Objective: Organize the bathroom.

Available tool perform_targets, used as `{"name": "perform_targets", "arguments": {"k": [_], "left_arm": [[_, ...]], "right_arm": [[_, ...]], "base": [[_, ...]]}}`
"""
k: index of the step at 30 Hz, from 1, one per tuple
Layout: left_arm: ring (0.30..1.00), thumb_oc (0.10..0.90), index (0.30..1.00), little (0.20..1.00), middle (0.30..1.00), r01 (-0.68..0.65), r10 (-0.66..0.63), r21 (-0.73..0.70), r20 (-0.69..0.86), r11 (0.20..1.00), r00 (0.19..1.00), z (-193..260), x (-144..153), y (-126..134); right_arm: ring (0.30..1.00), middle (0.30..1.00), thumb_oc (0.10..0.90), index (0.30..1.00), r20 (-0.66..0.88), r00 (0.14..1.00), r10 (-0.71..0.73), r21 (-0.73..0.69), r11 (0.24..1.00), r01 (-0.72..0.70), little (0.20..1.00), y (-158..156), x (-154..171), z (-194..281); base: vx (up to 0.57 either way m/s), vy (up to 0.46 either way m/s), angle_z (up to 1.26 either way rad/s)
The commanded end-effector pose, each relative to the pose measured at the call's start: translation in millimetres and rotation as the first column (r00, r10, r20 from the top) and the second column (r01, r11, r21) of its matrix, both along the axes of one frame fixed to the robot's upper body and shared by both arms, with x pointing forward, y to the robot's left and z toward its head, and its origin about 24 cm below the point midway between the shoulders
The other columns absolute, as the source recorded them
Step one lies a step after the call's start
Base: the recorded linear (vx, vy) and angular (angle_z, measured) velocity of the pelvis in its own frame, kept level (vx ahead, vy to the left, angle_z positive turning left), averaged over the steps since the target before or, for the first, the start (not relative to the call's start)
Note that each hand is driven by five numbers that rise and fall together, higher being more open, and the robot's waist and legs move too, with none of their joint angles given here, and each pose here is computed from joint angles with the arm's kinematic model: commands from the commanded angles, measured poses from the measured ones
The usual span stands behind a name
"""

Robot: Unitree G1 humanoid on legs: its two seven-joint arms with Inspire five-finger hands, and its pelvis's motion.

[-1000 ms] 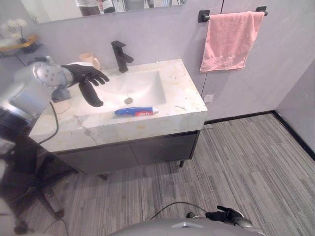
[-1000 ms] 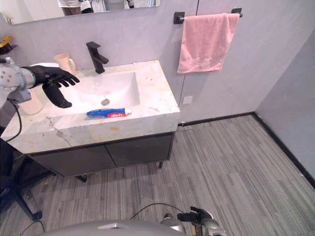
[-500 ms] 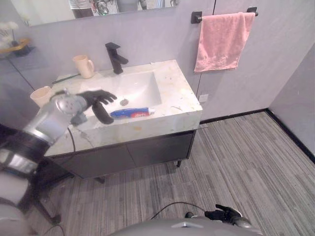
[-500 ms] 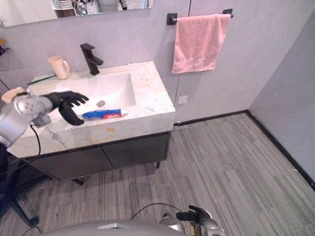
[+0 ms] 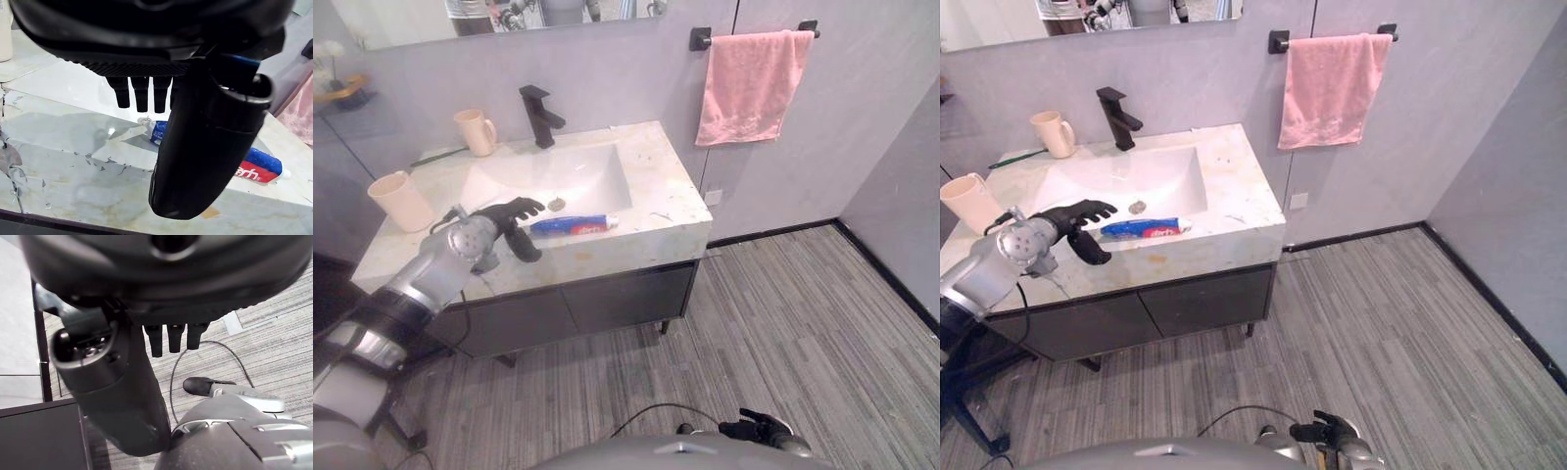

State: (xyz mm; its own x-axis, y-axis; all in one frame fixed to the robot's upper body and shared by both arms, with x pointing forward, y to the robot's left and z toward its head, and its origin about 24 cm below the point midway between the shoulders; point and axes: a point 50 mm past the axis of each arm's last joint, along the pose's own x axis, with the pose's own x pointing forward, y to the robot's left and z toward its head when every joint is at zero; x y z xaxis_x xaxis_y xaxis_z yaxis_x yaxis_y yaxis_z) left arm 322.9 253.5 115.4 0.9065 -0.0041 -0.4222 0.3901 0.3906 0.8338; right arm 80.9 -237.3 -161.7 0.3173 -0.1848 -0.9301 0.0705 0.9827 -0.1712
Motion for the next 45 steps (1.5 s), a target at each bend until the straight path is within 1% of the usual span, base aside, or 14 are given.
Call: {"name": "perform_targets", "arguments": {"k": [1, 10, 16, 17, 18, 19, 20, 26, 34, 40, 43, 44, 45], "left_arm": [[0.900, 0.800, 0.900, 0.900, 0.900, -0.076, 0.055, 0.052, 0.321, 0.996, 0.945, 74.1, 15.5, 20.5], [0.900, 0.800, 0.900, 0.900, 0.900, -0.066, 0.042, 0.062, 0.324, 0.996, 0.945, 84.7, 16.3, 20.9], [0.900, 0.800, 0.900, 0.900, 0.900, -0.052, 0.031, 0.067, 0.290, 0.996, 0.957, 76.7, 15.8, 21.4], [0.585, 0.590, 0.585, 0.585, 0.585, -0.044, 0.022, 0.071, 0.280, 0.997, 0.960, 73.4, 15.1, 21.7], [0.451, 0.500, 0.451, 0.451, 0.451, -0.044, 0.022, 0.072, 0.281, 0.996, 0.960, 72.5, 14.6, 21.6], [0.335, 0.424, 0.335, 0.335, 0.335, -0.045, 0.025, 0.066, 0.278, 0.997, 0.960, 71.1, 14.1, 21.5], [0.300, 0.400, 0.300, 0.300, 0.300, -0.047, 0.030, 0.058, 0.269, 0.997, 0.963, 68.8, 13.6, 21.5], [0.300, 0.400, 0.300, 0.300, 0.300, -0.031, 0.007, 0.086, 0.267, 0.996, 0.964, 56.2, 12.3, 19.8], [0.300, 0.400, 0.300, 0.300, 0.300, -0.067, 0.043, 0.076, 0.285, 0.995, 0.957, 50.2, 9.1, 25.5], [0.300, 0.400, 0.300, 0.300, 0.300, -0.118, 0.121, -0.026, 0.305, 0.993, 0.945, 40.0, 4.6, 33.6], [0.300, 0.400, 0.300, 0.300, 0.300, -0.143, 0.172, -0.113, 0.315, 0.983, 0.934, 37.3, 3.4, 36.0], [0.300, 0.400, 0.300, 0.300, 0.300, -0.151, 0.192, -0.147, 0.324, 0.977, 0.926, 36.5, 2.9, 36.5], [0.300, 0.400, 0.300, 0.300, 0.300, -0.161, 0.231, -0.215, 0.356, 0.963, 0.906, 36.7, 1.6, 37.5]], "right_arm": [[0.900, 0.900, 0.800, 0.900, -0.012, 0.999, 0.034, -0.034, 0.999, -0.034, 0.900, -10.0, -2.1, 1.8], [0.900, 0.900, 0.800, 0.900, -0.011, 0.999, 0.037, -0.032, 0.999, -0.037, 0.900, -8.0, -2.1, 1.3], [0.900, 0.900, 0.800, 0.900, -0.007, 1.000, 0.025, -0.031, 0.999, -0.025, 0.900, -7.8, -1.5, 1.4], [0.900, 0.900, 0.800, 0.900, -0.008, 1.000, 0.020, -0.031, 0.999, -0.020, 0.900, -8.0, -2.4, 1.2], [0.900, 0.900, 0.800, 0.900, -0.007, 1.000, 0.020, -0.032, 0.999, -0.020, 0.900, -8.3, -2.9, 1.2], [0.900, 0.900, 0.800, 0.900, -0.007, 1.000, 0.019, -0.034, 0.999, -0.019, 0.900, -8.8, -2.7, 1.4], [0.900, 0.900, 0.800, 0.900, -0.006, 1.000, 0.013, -0.034, 0.999, -0.013, 0.900, -9.6, -2.4, 1.7], [0.900, 0.900, 0.800, 0.900, 0.001, 1.000, -0.023, -0.036, 0.999, 0.023, 0.900, -13.0, -3.7, 2.3], [0.900, 0.900, 0.800, 0.900, 0.022, 0.998, -0.062, -0.044, 0.997, 0.063, 0.900, -17.8, -4.6, 3.8], [0.900, 0.900, 0.800, 0.900, 0.079, 0.990, -0.117, -0.052, 0.991, 0.121, 0.900, -24.6, 0.2, 7.6], [0.900, 0.900, 0.800, 0.900, 0.110, 0.984, -0.141, -0.050, 0.988, 0.147, 0.900, -26.3, 2.3, 9.1], [0.900, 0.900, 0.800, 0.900, 0.132, 0.978, -0.164, -0.046, 0.984, 0.172, 0.900, -26.6, 5.1, 10.1], [0.900, 0.900, 0.800, 0.900, 0.190, 0.961, -0.203, -0.041, 0.976, 0.214, 0.900, -29.9, 11.4, 13.8]], "base": [[0.00, 0.000, 0.00], [0.00, 0.000, 0.00], [0.00, 0.000, -0.01], [0.01, -0.001, -0.04], [0.01, -0.001, -0.04], [0.00, 0.001, -0.04], [0.00, 0.002, -0.03], [0.00, 0.002, -0.04], [0.00, 0.005, -0.02], [0.00, 0.000, 0.00], [-0.01, 0.008, 0.00], [0.00, 0.000, 0.00], [-0.02, 0.012, -0.06]]}}
